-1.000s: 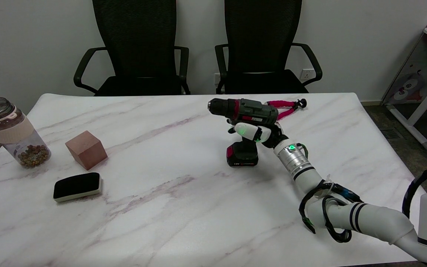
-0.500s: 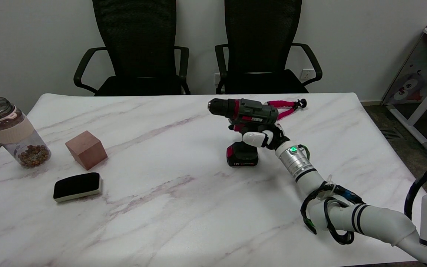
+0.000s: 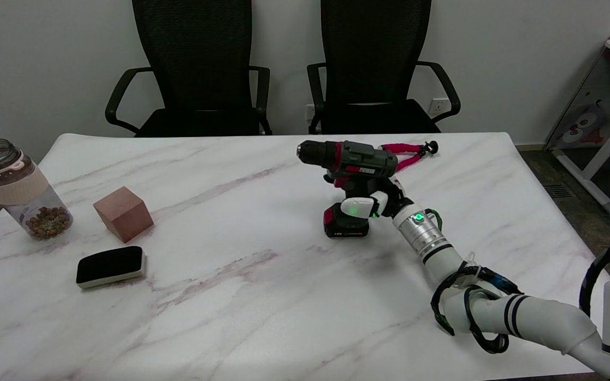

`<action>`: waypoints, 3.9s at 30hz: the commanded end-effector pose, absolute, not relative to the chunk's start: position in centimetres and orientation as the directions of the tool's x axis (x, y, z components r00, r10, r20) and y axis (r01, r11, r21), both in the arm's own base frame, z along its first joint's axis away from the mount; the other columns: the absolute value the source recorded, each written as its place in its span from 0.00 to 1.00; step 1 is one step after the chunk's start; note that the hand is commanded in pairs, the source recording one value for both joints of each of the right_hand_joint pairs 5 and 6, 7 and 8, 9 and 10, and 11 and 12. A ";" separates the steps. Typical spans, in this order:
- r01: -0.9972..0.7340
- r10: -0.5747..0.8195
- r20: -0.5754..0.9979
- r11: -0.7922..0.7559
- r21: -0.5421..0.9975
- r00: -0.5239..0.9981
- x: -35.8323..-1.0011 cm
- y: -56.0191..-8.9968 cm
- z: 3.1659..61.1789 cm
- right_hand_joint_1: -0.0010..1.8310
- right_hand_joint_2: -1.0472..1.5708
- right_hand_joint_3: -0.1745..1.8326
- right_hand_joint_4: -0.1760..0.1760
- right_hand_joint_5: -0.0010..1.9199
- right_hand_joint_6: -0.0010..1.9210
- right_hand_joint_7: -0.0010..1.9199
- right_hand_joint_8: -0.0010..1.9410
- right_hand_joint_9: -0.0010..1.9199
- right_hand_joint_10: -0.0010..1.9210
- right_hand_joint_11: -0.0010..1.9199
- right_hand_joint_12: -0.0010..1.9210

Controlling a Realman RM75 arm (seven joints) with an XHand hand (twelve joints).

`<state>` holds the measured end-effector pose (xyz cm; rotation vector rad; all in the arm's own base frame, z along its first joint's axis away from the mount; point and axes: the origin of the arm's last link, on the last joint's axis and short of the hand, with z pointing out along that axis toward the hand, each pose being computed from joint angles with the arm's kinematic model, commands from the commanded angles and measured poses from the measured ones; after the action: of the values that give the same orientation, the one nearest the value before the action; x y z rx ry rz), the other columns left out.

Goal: Pick up the power screwdriver.

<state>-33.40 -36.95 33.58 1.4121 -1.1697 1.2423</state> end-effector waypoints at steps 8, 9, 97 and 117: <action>-0.986 -0.116 0.991 -0.159 0.050 0.069 -33.4 -36.9 33.1 0.64 0.29 0.49 0.95 0.27 0.27 0.27 0.27 0.45 0.44 0.25 0.25; -0.986 -0.116 0.991 -0.159 0.050 0.069 -33.4 -36.9 33.1 0.64 0.30 0.49 0.94 0.27 0.27 0.27 0.27 0.45 0.45 0.25 0.25; -0.982 -0.138 0.990 -0.187 -0.002 0.024 -32.0 -38.1 31.3 0.60 0.69 0.50 1.00 1.00 1.00 1.00 0.99 1.00 1.00 0.99 0.99; -0.949 -0.166 0.986 -0.308 -0.062 -0.010 -28.2 -38.6 30.9 0.61 0.74 0.47 0.60 1.00 1.00 1.00 0.99 1.00 1.00 1.00 1.00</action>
<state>-30.83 -38.21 31.11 1.4913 -1.2025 1.3114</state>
